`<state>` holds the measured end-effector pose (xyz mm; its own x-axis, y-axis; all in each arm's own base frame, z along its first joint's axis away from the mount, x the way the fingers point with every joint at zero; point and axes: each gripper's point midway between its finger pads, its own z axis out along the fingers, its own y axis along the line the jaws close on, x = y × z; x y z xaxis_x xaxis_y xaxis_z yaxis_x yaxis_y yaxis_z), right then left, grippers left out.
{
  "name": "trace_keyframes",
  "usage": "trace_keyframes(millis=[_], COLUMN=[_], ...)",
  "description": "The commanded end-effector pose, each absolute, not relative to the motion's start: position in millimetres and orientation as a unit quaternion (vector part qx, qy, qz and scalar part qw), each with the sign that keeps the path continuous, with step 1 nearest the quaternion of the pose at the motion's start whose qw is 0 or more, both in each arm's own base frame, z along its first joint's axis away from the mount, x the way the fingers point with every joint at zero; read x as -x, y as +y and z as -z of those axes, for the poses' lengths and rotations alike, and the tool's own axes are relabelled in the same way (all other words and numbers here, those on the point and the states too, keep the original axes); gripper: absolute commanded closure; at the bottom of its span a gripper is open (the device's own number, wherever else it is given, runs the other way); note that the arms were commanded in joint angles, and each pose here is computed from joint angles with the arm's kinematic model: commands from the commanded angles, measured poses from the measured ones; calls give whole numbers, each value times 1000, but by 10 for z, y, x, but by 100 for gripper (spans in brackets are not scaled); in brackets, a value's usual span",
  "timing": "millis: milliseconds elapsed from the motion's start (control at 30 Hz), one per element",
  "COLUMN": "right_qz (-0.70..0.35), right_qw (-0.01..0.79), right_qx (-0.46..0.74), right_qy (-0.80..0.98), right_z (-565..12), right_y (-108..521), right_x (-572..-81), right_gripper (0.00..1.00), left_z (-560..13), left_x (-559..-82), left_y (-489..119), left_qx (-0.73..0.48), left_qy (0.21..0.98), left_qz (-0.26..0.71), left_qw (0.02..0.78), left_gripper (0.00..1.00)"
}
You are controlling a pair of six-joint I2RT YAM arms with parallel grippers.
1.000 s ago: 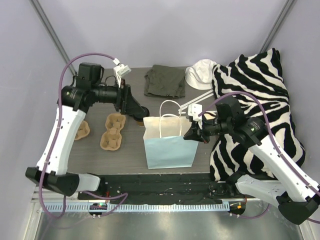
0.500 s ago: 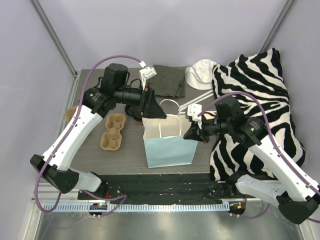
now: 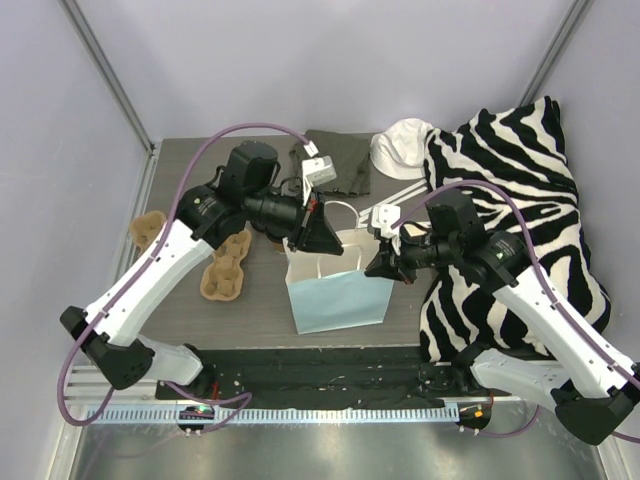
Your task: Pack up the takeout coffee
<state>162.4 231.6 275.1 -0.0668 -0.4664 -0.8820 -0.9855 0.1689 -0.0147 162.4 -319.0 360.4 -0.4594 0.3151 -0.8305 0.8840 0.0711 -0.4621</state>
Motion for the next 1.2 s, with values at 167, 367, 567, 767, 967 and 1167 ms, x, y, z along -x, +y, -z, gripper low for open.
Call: trace_keyframes(millis=[167,367,567,767,967,1167], right_qz=[-330,-334,-338,-339,-341,-341], right_qw=[426,424,420,420,416,417], right_qx=[533,526,526,531,535,537], right_qy=[653,657,658,654,651,649], right_z=[-2934,-2928,-2913,-2921,-2894,-2899], right_y=[2414,2436,2447,2430,2432,2431], right_x=[-1757,-1778,-1778,-1737,-1722,-1720], right_gripper=[99,99,99,99,99,99], left_z=[-3461,-3071,-2698,-2508,-2292,-2178], left_x=[-1133,-962,-1018,-1128,-1201,-1316], left_y=[-3066,-3052,-3079,-3107,-3091,-3101], left_qx=[-564,-627,-653,-660,-667,-676], left_qy=[616,596,599,601,606,597], left_qz=[433,364,309,283,260,233], left_qw=[340,346,345,351,348,365], left_gripper=[100,100,100,100,100,100])
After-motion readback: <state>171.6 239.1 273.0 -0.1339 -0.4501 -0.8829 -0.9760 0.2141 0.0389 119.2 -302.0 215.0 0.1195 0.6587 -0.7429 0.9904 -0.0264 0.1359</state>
